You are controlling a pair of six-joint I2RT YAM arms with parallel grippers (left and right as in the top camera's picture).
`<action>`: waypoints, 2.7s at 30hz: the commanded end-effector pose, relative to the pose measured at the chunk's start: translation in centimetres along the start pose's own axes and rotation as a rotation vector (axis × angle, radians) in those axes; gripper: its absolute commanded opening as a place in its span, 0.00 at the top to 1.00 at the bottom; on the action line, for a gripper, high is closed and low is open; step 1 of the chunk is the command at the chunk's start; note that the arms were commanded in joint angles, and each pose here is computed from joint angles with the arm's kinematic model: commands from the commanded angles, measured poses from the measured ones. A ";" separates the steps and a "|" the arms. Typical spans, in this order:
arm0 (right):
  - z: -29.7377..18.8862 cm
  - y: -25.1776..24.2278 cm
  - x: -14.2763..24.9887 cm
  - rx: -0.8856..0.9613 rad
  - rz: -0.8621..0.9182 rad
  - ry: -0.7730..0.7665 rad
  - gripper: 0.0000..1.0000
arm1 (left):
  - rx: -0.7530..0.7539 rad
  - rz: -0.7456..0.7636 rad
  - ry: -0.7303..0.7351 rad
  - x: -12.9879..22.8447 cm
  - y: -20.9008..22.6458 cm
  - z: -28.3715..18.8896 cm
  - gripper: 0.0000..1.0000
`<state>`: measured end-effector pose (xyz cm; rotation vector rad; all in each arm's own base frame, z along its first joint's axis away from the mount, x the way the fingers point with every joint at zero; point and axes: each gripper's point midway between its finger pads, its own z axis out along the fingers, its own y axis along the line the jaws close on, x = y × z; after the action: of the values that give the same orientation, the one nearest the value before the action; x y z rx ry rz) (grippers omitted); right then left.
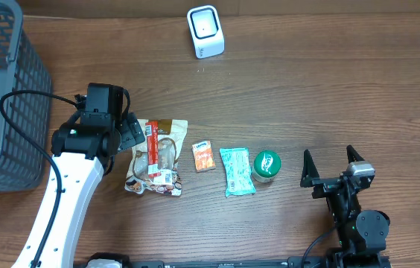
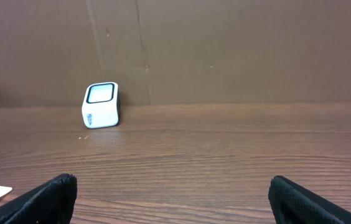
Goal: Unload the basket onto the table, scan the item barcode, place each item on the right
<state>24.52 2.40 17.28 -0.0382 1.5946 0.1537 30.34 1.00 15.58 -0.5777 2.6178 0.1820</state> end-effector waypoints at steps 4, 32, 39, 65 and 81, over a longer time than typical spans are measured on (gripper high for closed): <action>0.0 -0.2 0.2 0.010 -0.004 -0.002 0.00 | -0.007 -0.002 -0.027 -0.7 0.1 -0.5 0.01; 0.0 -0.4 0.2 0.020 -0.004 -0.003 0.00 | -0.007 -0.002 -0.027 -0.7 0.1 -0.5 0.01; 0.0 -0.4 0.2 0.019 -0.003 -0.003 0.00 | -0.007 -0.002 -0.027 -0.7 0.1 -0.5 0.00; -4.2 1.2 -13.9 -0.002 0.286 -0.059 0.00 | -0.007 -0.002 -0.027 -0.7 0.1 -0.5 0.00; 2.6 4.4 -14.3 -0.049 0.451 0.666 0.00 | -0.007 -0.002 -0.027 -0.7 0.1 -0.5 0.00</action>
<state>25.99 4.87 32.45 0.2706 2.1631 0.5006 30.33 1.09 15.60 -0.5788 2.6159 0.1890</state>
